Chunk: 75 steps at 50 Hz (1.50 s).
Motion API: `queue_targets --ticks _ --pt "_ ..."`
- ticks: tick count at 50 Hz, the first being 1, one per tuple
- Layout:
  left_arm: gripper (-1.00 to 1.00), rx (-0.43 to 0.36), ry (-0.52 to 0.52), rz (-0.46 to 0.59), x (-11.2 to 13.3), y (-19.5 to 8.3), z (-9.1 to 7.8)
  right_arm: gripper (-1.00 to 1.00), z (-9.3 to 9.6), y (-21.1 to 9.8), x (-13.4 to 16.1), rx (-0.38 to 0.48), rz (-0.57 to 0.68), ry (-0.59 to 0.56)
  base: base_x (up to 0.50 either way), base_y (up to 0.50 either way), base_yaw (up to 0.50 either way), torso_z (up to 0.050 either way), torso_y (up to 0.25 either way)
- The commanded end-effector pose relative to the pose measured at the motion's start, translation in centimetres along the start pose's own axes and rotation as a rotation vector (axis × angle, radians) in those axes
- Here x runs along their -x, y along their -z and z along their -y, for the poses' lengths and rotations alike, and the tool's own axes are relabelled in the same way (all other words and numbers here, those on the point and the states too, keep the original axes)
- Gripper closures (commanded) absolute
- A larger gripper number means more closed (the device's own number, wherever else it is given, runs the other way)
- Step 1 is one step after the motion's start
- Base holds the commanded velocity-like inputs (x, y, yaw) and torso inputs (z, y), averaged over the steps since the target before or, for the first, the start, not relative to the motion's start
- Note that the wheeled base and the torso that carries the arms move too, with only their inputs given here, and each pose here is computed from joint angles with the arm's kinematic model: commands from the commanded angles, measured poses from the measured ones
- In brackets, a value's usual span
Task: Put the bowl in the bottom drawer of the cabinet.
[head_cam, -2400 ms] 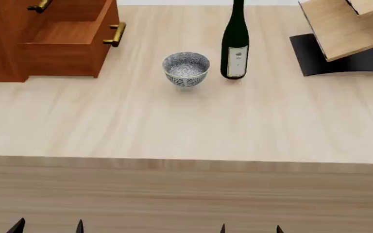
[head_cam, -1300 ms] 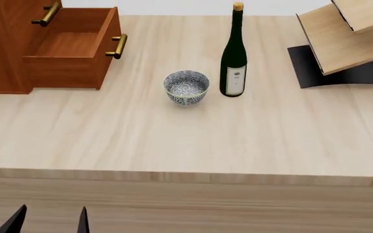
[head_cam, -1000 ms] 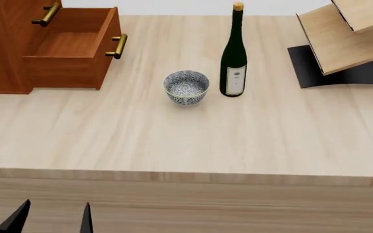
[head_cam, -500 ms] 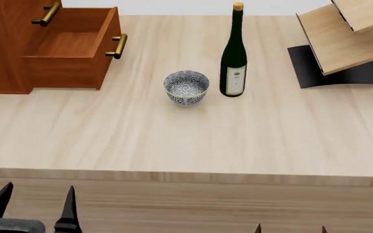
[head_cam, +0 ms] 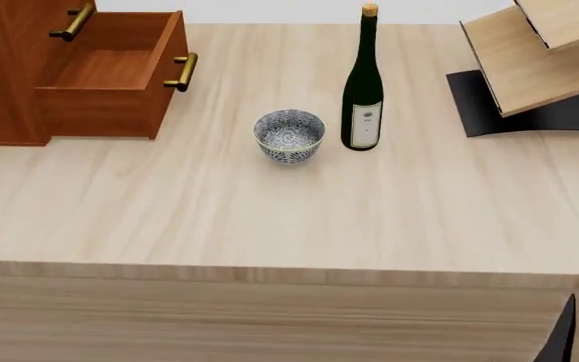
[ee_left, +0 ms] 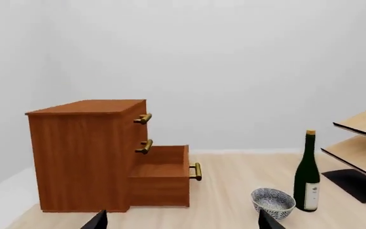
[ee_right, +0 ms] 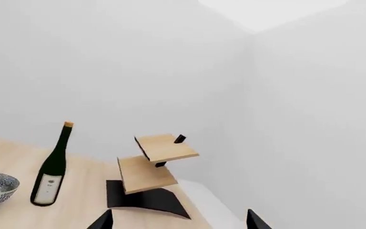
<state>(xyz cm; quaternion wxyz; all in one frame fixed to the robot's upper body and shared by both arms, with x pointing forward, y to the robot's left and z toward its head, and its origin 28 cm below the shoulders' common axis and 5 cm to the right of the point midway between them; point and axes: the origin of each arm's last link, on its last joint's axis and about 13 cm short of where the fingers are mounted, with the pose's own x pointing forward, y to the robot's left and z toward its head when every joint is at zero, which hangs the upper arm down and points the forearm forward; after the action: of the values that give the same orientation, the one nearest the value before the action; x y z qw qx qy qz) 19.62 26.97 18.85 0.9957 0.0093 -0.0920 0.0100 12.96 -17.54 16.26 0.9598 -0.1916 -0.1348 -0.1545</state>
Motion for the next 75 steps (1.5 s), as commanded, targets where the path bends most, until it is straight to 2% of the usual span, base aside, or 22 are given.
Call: queue_targets --ticks 1,10,11,13,14,16,17,18,20,21,23,28,29,31,32,36,38,46,48,52,55,75 --pt "-1.0 -0.047 -0.013 0.064 0.1 -2.5 -0.5 -1.0 2.6 -1.2 -0.2 0.031 0.041 0.092 0.2 0.0 0.0 0.0 0.0" --pt "-1.0 -0.063 -0.028 0.08 -0.2 -2.7 -0.5 -1.0 3.2 -1.2 -0.1 0.018 0.07 0.142 0.47 0.0 0.0 0.0 0.0" --pt "-1.0 -0.062 -0.03 0.085 -0.2 -2.8 -0.5 -1.0 5.0 -1.8 0.6 0.142 0.188 0.15 0.5 0.0 0.0 0.0 0.0" --pt "-1.0 -0.062 -0.03 0.087 -0.3 -2.9 -0.5 -1.0 3.4 -1.3 -0.1 0.022 0.075 0.152 0.5 0.0 0.0 0.0 0.0" --pt "-1.0 -0.063 -0.028 0.088 -0.3 -2.9 -0.4 -1.0 5.2 -1.9 0.6 0.149 0.193 0.162 0.5 0.0 0.0 0.0 0.0" --pt "-1.0 -0.068 -0.027 0.088 -0.4 -2.8 -0.3 -1.0 3.5 -1.3 -0.1 0.024 0.076 0.157 0.5 0.0 0.0 0.0 0.0" --pt "-1.0 -0.07 -0.028 0.089 -0.4 -2.8 -0.3 -1.0 5.3 -1.9 0.7 0.151 0.195 0.167 0.5 0.0 0.0 0.0 0.0" --pt "-1.0 -0.068 -0.026 0.09 -0.3 -2.8 -0.3 -1.0 3.5 -1.3 0.0 0.022 0.078 0.158 0.5 0.0 0.0 0.0 0.0" --pt "-1.0 -0.068 -0.024 0.09 -0.3 -2.7 -0.3 -1.0 5.3 -1.9 0.7 0.148 0.2 0.166 0.5 0.0 0.0 0.0 0.0" --pt "-1.0 -0.068 -0.024 0.089 -0.3 -2.7 -0.3 -1.0 3.5 -1.3 0.0 0.024 0.081 0.155 0.5 0.0 0.0 0.0 0.0" --pt "-1.0 -0.069 -0.024 0.089 -0.3 -2.6 -0.3 -1.0 5.2 -1.9 0.7 0.15 0.2 0.162 0.5 0.0 0.0 0.0 0.0" --pt "-1.0 -0.073 -0.015 0.089 -0.2 -2.6 -0.2 -1.0 3.5 -1.2 0.1 0.029 0.081 0.155 0.5 0.0 0.0 0.0 0.0" --pt "-1.0 -0.073 -0.015 0.09 -0.2 -2.6 -0.2 -1.0 5.3 -1.9 0.8 0.151 0.202 0.161 0.5 0.0 0.0 0.0 0.0" --pt "-1.0 -0.073 -0.017 0.091 -0.2 -2.6 -0.2 -1.0 3.6 -1.2 0.2 0.03 0.082 0.157 0.5 0.0 0.0 0.0 0.0" --pt "-1.0 -0.075 -0.016 0.093 -0.2 -2.6 -0.1 -1.0 5.4 -1.9 0.9 0.154 0.202 0.167 0.5 0.0 0.0 0.0 0.0" --pt "-1.0 -0.078 -0.007 0.096 0.0 -2.6 0.0 -1.0 3.6 -1.2 0.2 0.031 0.084 0.154 0.5 0.0 0.0 0.0 0.0" --pt "-1.0 -0.079 -0.007 0.095 0.0 -2.6 0.0 -1.0 5.4 -2.0 1.0 0.163 0.207 0.168 0.5 0.0 0.0 0.0 0.0" --pt "-1.0 -0.076 -0.009 0.089 0.1 -2.5 0.0 -1.0 3.4 -0.8 0.9 0.011 0.077 0.227 0.5 0.0 0.0 0.0 0.002" --pt "-1.0 -0.079 -0.023 0.097 0.1 -2.5 0.0 -1.0 5.0 -2.1 1.8 0.078 0.251 0.127 0.5 0.0 0.0 0.0 0.0" --pt "-1.0 -0.074 -0.018 0.102 0.2 -2.7 0.0 -1.0 4.2 -2.7 1.8 -0.052 -0.034 -0.079 0.5 0.0 0.0 0.0 0.002" --pt "-1.0 -0.077 -0.016 0.102 0.2 -2.7 0.0 -1.0 3.8 -3.9 -0.1 0.038 0.075 0.154 0.5 0.0 0.0 0.0 0.0" --pt "-1.0 -0.096 -0.02 0.108 0.4 -2.5 0.1 -1.0 4.0 -3.9 0.0 0.04 0.08 0.153 0.5 0.0 0.0 0.0 0.001"
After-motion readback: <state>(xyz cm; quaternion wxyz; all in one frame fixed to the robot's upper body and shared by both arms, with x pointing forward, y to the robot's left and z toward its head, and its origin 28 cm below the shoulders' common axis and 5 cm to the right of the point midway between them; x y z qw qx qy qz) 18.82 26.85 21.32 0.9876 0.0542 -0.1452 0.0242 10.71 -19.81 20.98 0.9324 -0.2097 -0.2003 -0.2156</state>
